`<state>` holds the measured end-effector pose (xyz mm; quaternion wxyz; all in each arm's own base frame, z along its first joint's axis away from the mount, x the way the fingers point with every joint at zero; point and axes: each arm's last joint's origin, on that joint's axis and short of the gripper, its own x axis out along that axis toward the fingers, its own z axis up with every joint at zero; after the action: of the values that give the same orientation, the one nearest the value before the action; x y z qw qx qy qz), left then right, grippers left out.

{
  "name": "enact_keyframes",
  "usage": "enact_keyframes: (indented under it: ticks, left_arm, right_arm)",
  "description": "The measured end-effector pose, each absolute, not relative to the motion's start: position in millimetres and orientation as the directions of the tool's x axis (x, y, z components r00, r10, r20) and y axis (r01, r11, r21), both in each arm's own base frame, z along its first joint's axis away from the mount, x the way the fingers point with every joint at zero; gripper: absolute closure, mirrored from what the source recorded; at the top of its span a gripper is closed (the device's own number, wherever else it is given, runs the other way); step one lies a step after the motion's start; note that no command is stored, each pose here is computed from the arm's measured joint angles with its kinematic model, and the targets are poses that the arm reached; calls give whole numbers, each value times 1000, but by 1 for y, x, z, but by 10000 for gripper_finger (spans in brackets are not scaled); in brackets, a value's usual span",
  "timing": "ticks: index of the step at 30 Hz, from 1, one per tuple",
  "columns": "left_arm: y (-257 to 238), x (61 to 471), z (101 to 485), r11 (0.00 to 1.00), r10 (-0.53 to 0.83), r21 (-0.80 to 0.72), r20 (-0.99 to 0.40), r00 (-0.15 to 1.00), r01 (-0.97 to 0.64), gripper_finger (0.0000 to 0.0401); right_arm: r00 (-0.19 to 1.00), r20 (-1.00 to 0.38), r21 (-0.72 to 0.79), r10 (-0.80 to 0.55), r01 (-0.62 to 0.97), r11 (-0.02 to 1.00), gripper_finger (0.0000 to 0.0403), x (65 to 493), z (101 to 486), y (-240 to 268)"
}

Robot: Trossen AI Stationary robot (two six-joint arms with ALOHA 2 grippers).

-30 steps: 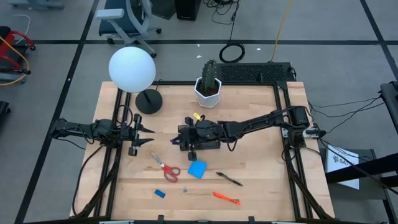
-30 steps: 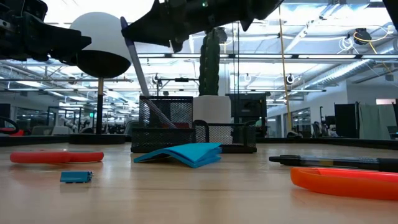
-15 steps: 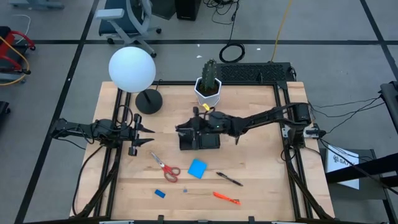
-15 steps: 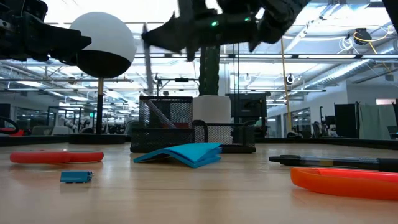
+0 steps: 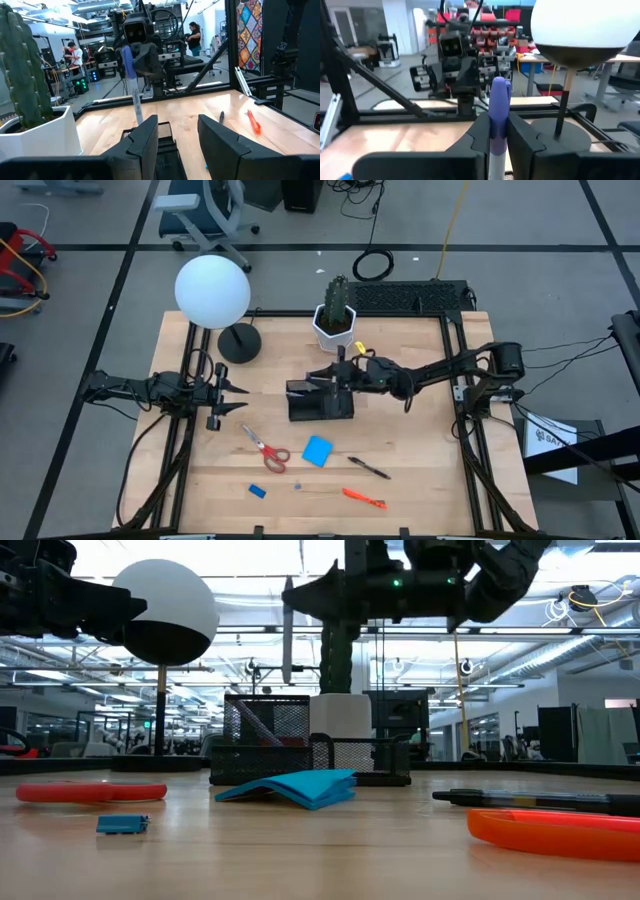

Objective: Pick and place office supplies into organizer
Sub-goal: Put the blue pen into the black desk organizer, then put the black pen into the black desk organizer

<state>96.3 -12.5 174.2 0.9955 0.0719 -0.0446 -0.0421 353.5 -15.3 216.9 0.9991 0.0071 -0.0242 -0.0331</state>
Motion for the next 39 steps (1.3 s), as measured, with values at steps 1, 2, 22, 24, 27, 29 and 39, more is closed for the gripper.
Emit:
enact_keyframes:
  ticks: [1, 2, 22, 24, 27, 29, 39]
  left_arm:
    - [-12, 96, 174, 986, -90, 147, 82, 993, 77, 256]
    - [-12, 96, 174, 986, -90, 147, 82, 993, 77, 256]
    - [-12, 96, 174, 986, -90, 147, 83, 992, 78, 256]
    - [-13, 96, 174, 986, -91, 147, 83, 992, 78, 256]
    - [-12, 96, 174, 986, -90, 147, 83, 992, 77, 256]
    - [-13, 96, 174, 986, -91, 147, 83, 992, 78, 256]
    - [-12, 96, 174, 986, -90, 147, 83, 992, 77, 256]
  right_arm:
    - [996, 51, 16, -69, 69, 998, 370, 353, 217, -16]
    - [996, 47, 16, -71, 71, 997, 370, 353, 216, -17]
    - [994, -17, 14, -104, 104, 994, 339, 352, 209, -26]
    - [994, -17, 14, -104, 104, 994, 327, 352, 209, -26]
    - [994, -18, 14, -104, 105, 994, 315, 352, 209, -26]
    - [994, -18, 14, -105, 105, 994, 311, 352, 209, -26]
    - [994, -17, 10, -105, 105, 994, 317, 352, 209, -26]
